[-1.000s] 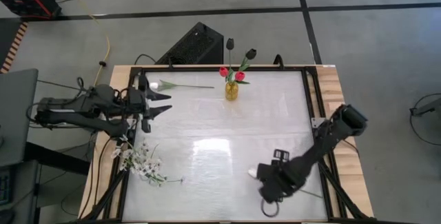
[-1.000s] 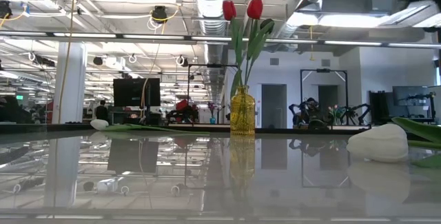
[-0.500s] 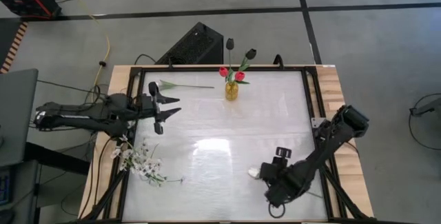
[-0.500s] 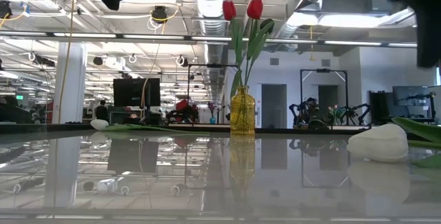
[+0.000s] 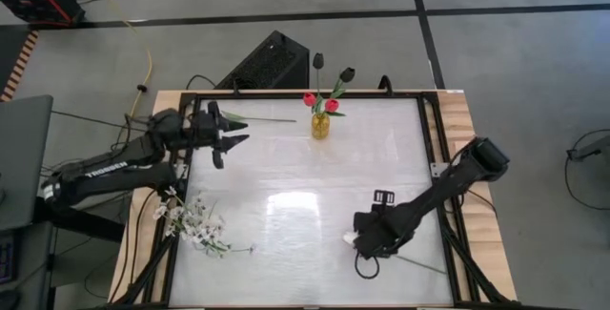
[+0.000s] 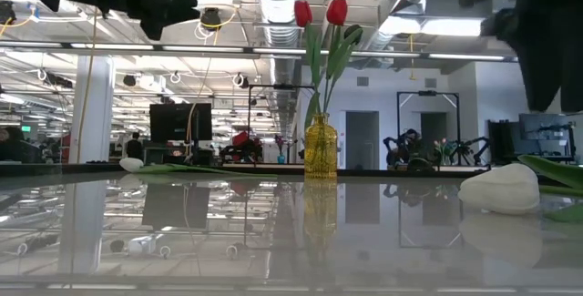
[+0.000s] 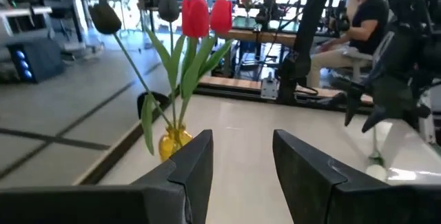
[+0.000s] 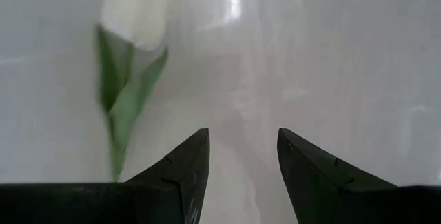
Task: Sort flowers into vase by color
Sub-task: Put the bottom white tulip into the transparent vase
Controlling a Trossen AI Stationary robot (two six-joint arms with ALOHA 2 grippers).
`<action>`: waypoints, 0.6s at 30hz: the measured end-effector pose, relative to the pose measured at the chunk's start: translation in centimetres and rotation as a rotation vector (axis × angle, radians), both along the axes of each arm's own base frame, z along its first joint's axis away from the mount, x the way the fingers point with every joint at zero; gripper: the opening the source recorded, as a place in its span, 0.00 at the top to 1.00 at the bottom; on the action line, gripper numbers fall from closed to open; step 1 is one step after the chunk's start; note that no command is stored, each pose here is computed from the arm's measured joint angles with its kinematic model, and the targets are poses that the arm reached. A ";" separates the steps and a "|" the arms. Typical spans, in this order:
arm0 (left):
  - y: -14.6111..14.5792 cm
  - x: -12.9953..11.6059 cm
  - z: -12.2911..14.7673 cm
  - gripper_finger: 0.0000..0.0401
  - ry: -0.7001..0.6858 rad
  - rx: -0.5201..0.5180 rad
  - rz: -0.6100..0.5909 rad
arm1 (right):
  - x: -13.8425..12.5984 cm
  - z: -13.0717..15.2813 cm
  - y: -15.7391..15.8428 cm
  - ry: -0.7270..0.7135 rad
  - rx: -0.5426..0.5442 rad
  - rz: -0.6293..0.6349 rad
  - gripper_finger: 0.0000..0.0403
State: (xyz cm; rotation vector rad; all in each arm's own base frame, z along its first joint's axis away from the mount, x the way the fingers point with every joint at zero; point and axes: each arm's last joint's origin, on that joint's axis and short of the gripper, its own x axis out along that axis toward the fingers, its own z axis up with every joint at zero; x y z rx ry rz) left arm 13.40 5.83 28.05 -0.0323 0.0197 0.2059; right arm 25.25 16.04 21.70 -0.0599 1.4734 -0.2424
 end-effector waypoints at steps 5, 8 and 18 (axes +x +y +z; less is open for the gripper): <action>0.0 0.0 -0.4 0.65 0.027 -0.038 -0.011 | -1.7 1.8 -1.1 -0.101 0.069 -0.052 0.52; -0.1 -0.2 -1.0 0.65 0.017 -0.036 -0.009 | -3.2 0.8 -1.8 -0.137 0.116 -0.125 0.52; -0.5 -1.0 -3.4 0.65 -0.061 -0.085 -0.012 | -5.9 -1.9 0.1 -0.206 0.283 -0.170 0.52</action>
